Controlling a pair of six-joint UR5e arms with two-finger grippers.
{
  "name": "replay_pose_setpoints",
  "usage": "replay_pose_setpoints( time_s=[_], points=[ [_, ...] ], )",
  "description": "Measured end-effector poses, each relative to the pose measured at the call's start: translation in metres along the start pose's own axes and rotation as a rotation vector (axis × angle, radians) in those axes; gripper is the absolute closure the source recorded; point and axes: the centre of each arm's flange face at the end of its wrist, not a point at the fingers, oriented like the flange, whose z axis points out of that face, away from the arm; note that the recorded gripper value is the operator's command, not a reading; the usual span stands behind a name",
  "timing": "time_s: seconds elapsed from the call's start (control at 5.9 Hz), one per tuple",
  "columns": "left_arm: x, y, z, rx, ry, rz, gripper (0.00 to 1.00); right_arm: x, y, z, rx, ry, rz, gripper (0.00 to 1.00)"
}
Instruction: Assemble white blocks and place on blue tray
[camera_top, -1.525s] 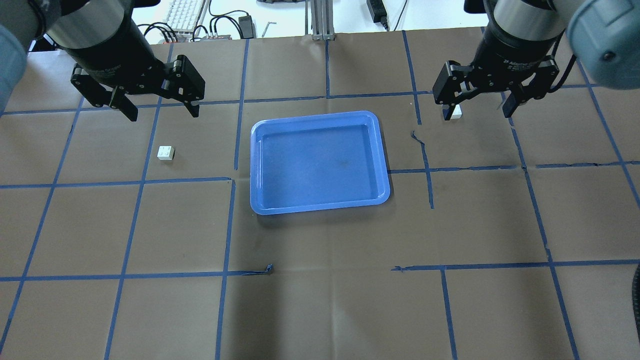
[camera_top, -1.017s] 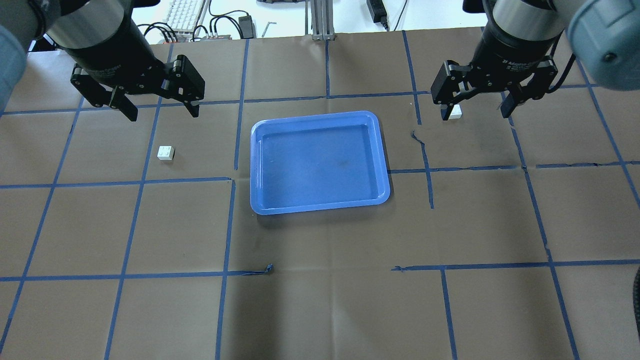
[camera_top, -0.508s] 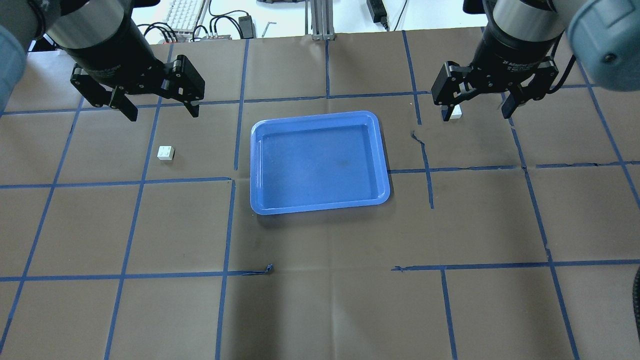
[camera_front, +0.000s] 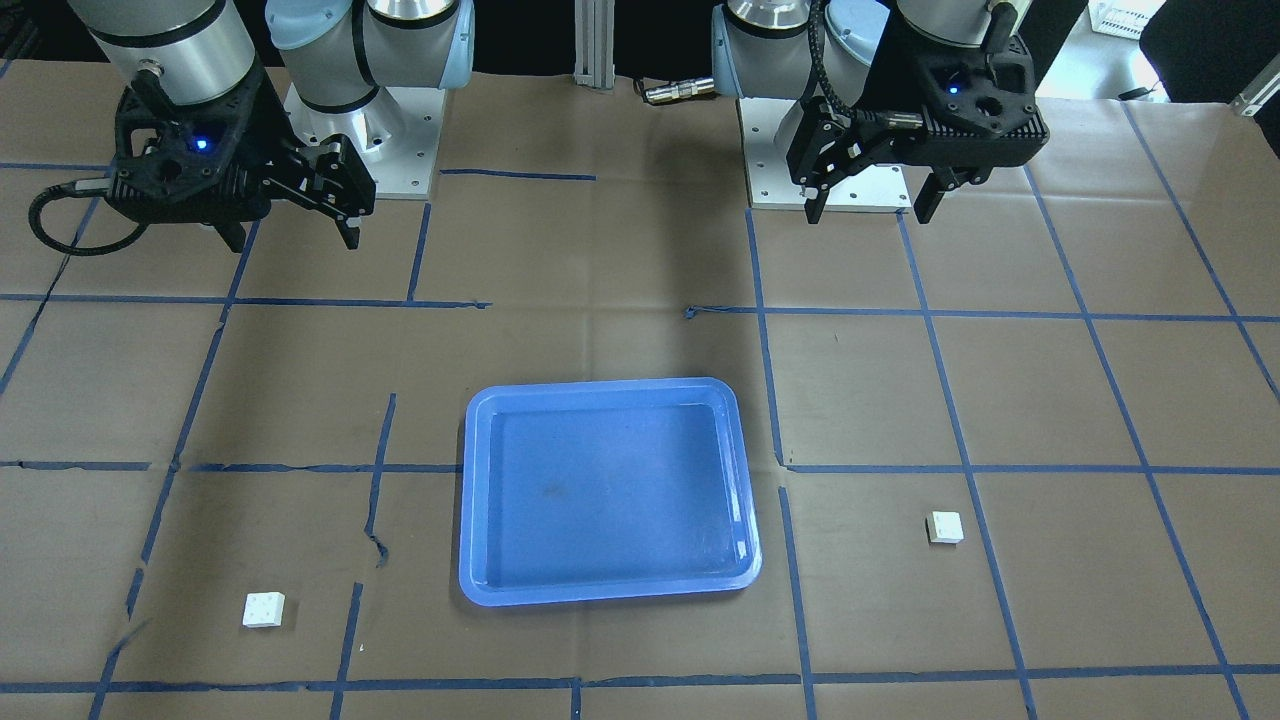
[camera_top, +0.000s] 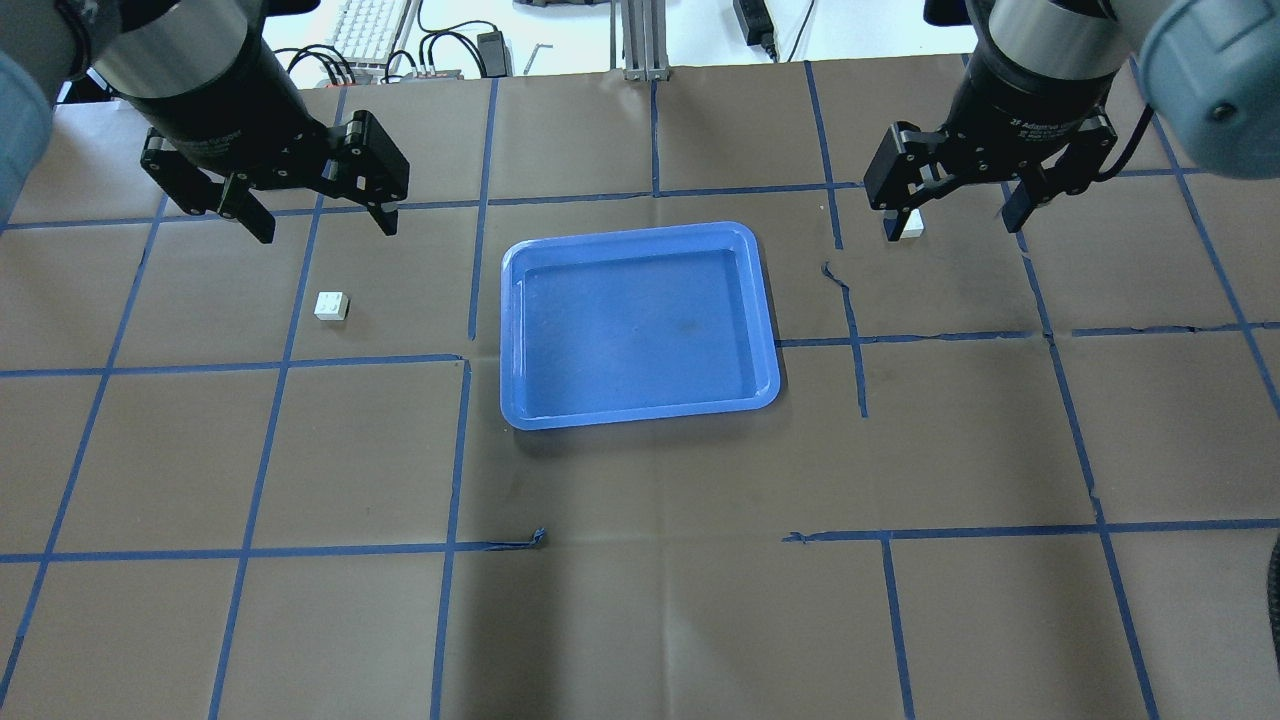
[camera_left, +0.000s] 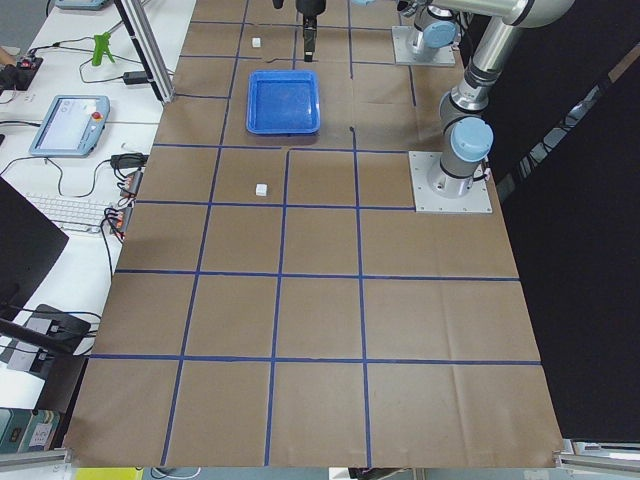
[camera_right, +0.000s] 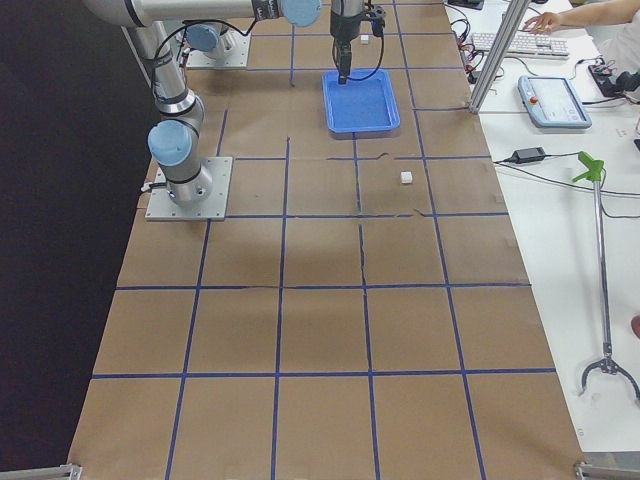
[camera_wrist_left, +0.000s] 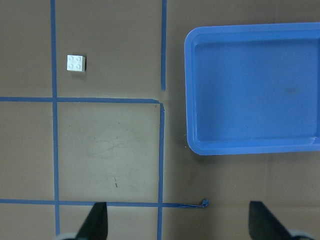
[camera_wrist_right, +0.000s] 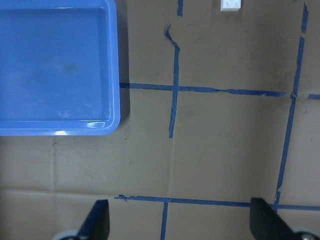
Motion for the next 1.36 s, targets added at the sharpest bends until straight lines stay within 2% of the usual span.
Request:
replay_pose_setpoints(
  time_s=[0.34,0.51,0.85,1.02,1.36],
  points=[
    [-0.036,-0.019,0.027,-0.037,-0.003,-0.055,0.00,0.013,-0.008,0.002,0.028,0.009,-0.270,0.00],
    [-0.069,-0.041,0.056,-0.068,0.002,-0.059,0.00,0.024,-0.014,0.008,0.020,0.012,-0.428,0.00],
    [-0.113,-0.097,0.127,-0.067,0.008,0.022,0.00,0.052,-0.035,0.030,0.003,0.001,-0.770,0.01],
    [-0.124,-0.119,0.171,-0.058,0.004,0.060,0.00,0.067,-0.050,0.041,0.019,0.012,-0.976,0.01],
    [-0.154,-0.129,0.268,-0.036,-0.002,0.097,0.01,0.107,-0.086,0.062,0.050,0.060,-1.374,0.01]
  ],
)
